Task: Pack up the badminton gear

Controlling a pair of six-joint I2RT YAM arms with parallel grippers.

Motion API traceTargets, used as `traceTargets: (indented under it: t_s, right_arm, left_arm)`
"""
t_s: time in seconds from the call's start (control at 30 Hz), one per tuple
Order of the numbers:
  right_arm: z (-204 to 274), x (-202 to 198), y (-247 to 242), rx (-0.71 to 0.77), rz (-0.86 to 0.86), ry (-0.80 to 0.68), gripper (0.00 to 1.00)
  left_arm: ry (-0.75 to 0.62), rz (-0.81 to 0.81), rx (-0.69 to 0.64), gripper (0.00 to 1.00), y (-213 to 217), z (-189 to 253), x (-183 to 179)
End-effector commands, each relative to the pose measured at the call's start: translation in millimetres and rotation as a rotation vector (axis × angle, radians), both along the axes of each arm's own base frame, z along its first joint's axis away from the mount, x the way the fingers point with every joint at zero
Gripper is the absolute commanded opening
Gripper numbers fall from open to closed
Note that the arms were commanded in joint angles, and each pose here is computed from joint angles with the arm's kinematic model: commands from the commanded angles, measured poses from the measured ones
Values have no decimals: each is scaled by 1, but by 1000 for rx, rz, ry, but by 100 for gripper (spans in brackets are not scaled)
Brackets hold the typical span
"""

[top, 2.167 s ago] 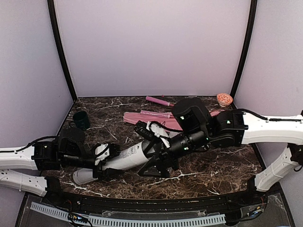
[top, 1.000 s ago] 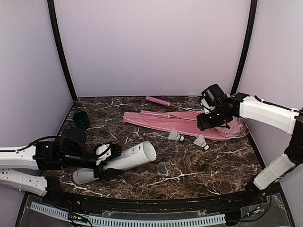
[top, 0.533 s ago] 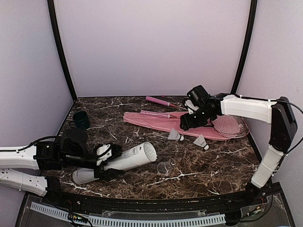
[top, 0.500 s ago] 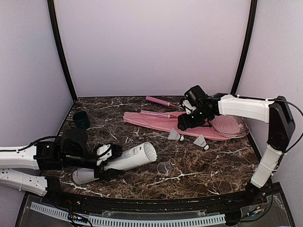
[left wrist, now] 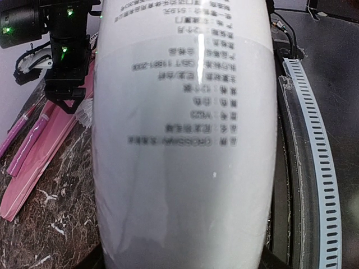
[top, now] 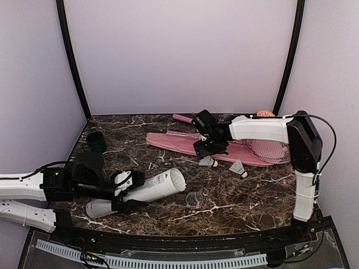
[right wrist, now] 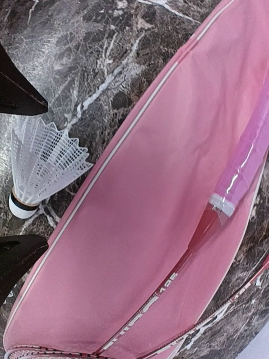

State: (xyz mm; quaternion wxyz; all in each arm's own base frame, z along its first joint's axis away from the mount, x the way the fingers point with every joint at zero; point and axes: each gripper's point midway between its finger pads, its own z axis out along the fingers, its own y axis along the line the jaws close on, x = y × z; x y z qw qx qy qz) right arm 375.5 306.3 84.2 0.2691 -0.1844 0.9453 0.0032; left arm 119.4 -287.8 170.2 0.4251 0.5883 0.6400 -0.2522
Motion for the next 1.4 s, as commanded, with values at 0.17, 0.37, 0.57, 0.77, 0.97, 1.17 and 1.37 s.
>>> traceTargets:
  t_s: [0.17,0.37,0.57,0.77,0.97,1.17,1.37]
  right_arm:
    - [0,11,-4,-75,-43,-51,57]
    - [-2,5,-8,-80,-31,-36,45]
    - [-2,-1,-16,-92,-33,-21,30]
    - [-2,-11,-28,-120,-41,-9,23]
    - [9,-20,-37,-113,-48,-18,12]
    - [47,-26,-39,-50,-34,-72,0]
    - [124,-43,-29,172,61,-180,0]
  left_arm:
    - [-5,2,-29,48,-3,10,0]
    - [-8,7,-28,48,-3,10,1]
    - [-9,11,-24,48,-3,9,2]
    - [-10,11,-25,48,-3,10,2]
    - [-10,13,-26,48,-3,10,2]
    - [-14,19,-19,48,-2,9,4]
    - [-11,19,-15,48,-3,6,4]
